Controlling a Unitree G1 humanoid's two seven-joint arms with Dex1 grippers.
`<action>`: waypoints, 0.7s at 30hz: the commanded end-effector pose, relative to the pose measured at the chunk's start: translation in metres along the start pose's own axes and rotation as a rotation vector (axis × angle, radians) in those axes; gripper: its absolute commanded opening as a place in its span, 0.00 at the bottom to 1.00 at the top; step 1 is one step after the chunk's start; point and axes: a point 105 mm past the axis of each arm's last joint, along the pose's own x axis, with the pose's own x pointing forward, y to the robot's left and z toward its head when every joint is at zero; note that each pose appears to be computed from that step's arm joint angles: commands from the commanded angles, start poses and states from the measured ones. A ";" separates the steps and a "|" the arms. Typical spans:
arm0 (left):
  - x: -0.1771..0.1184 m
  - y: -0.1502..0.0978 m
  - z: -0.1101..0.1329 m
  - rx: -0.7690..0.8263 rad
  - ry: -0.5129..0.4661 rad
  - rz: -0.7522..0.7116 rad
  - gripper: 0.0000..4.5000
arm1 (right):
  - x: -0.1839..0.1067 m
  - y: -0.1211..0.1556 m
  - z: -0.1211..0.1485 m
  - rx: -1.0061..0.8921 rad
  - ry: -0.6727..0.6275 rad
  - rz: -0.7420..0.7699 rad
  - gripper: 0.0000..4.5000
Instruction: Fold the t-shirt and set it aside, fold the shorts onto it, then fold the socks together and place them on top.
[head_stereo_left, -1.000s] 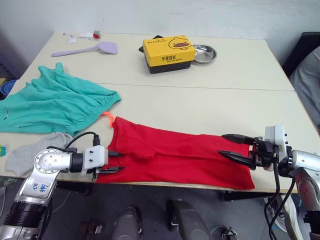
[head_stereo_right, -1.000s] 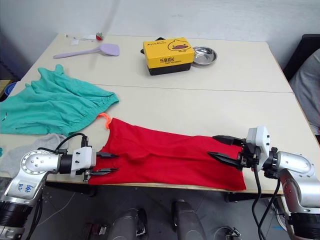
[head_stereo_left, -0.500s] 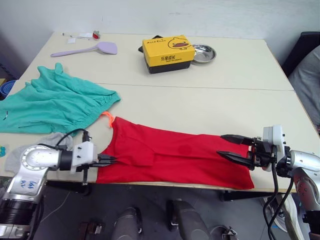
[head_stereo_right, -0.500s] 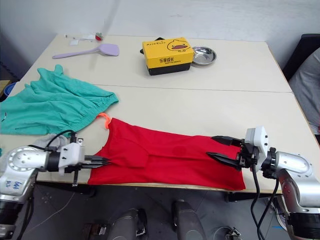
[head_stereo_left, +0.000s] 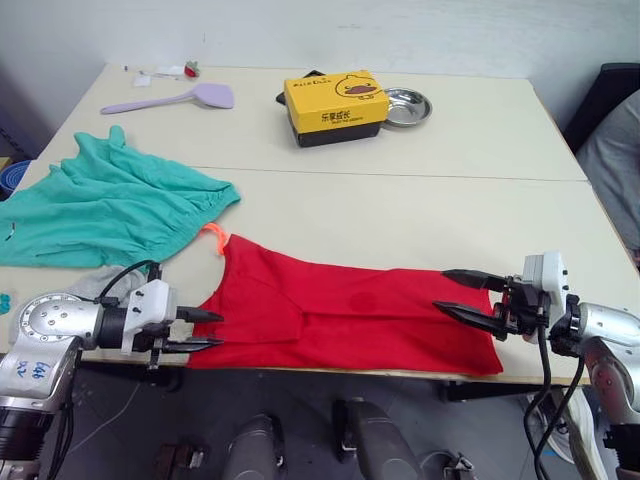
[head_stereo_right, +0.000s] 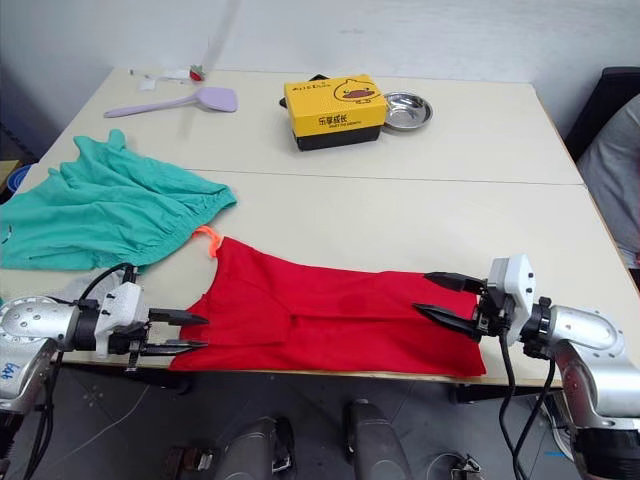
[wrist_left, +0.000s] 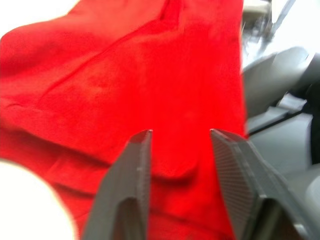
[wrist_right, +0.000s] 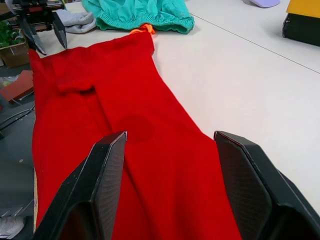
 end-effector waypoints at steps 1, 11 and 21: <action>-0.012 0.010 0.036 -0.032 -0.147 0.063 0.45 | 0.000 0.006 0.012 -0.007 -0.035 0.052 0.54; 0.057 0.047 0.043 0.022 -0.189 0.215 0.01 | 0.077 0.018 -0.012 -0.108 0.061 -0.060 0.00; 0.117 0.083 0.022 -0.016 -0.159 0.398 0.01 | 0.090 -0.014 -0.033 -0.149 0.157 -0.351 0.00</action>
